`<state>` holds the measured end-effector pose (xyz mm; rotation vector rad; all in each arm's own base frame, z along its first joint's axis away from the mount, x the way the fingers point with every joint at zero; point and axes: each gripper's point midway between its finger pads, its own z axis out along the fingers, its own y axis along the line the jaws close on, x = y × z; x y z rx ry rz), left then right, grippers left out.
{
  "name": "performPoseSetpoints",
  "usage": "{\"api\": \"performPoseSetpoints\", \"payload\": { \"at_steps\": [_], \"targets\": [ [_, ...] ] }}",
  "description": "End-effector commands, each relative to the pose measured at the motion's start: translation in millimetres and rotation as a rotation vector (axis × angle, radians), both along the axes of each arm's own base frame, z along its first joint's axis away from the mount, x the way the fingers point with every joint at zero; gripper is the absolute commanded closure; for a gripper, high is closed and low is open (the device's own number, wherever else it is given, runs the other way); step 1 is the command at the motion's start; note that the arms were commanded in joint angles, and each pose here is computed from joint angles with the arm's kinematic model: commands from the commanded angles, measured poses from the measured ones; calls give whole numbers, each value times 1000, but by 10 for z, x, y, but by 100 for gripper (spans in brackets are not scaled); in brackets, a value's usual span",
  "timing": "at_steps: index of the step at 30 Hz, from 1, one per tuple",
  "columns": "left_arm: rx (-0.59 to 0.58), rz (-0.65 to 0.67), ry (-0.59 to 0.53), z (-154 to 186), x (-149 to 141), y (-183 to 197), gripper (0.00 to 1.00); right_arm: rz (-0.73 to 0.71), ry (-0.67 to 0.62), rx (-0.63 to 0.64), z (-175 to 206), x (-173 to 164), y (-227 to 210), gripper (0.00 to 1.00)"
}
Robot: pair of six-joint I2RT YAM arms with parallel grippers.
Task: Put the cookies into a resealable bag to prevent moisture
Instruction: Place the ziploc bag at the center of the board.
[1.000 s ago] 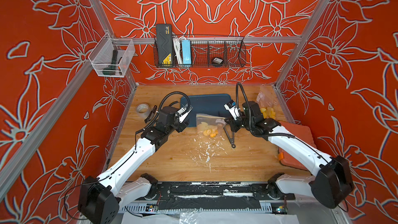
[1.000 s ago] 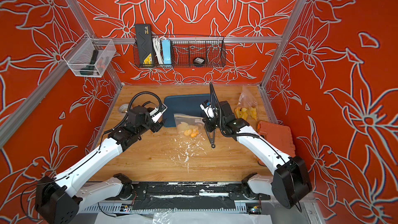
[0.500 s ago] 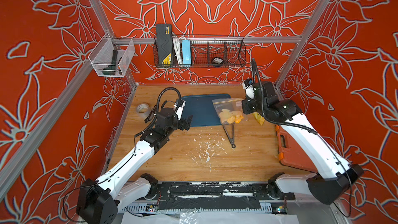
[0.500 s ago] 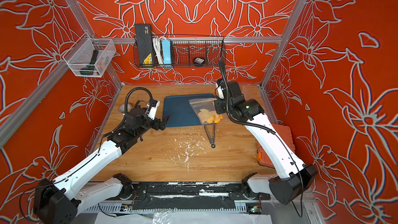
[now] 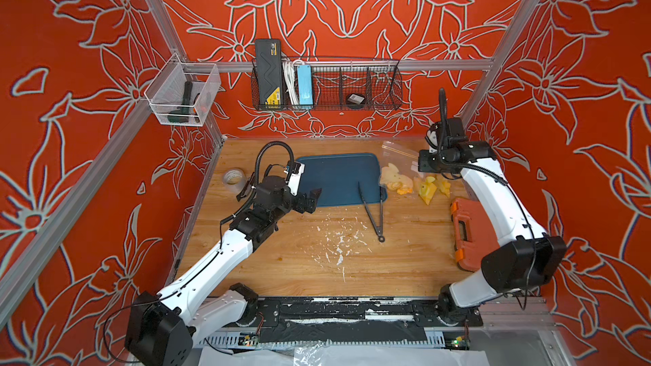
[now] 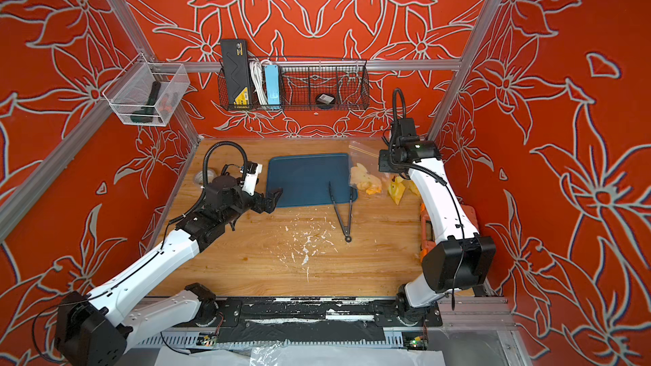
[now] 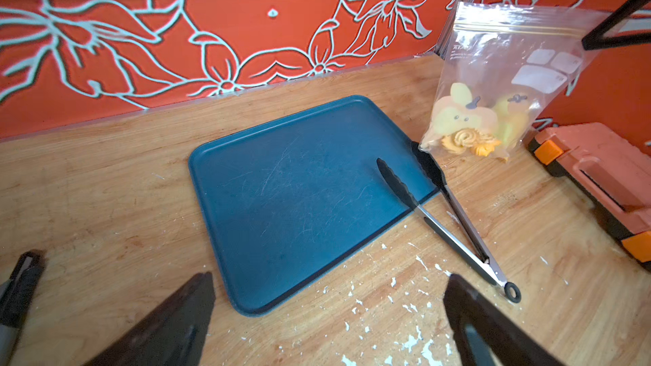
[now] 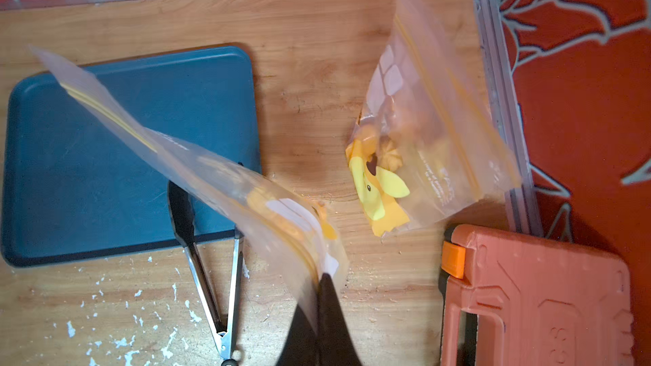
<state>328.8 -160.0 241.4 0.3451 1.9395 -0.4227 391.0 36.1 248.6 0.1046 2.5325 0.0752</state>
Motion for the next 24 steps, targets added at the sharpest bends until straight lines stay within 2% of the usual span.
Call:
{"api": "performPoseSetpoints", "payload": {
  "at_steps": [1,2,9,12,18,24],
  "targets": [
    [-86,23,-64,205,-35,26,0,-66,29,137,-152,-23,-58,100],
    [-98,27,-86,281,-64,45,0,-88,37,144,-205,-35,-122,100],
    [-106,69,-72,235,-54,108,0,-170,22,150,-337,-156,-394,100],
    [-116,74,-74,234,-60,115,0,-143,-44,169,-194,-140,-369,100],
    [-124,78,-63,206,-52,111,0,66,-209,396,346,19,121,100],
    [-130,78,-55,183,-53,105,0,35,-212,377,459,139,73,100]
  ]
}}
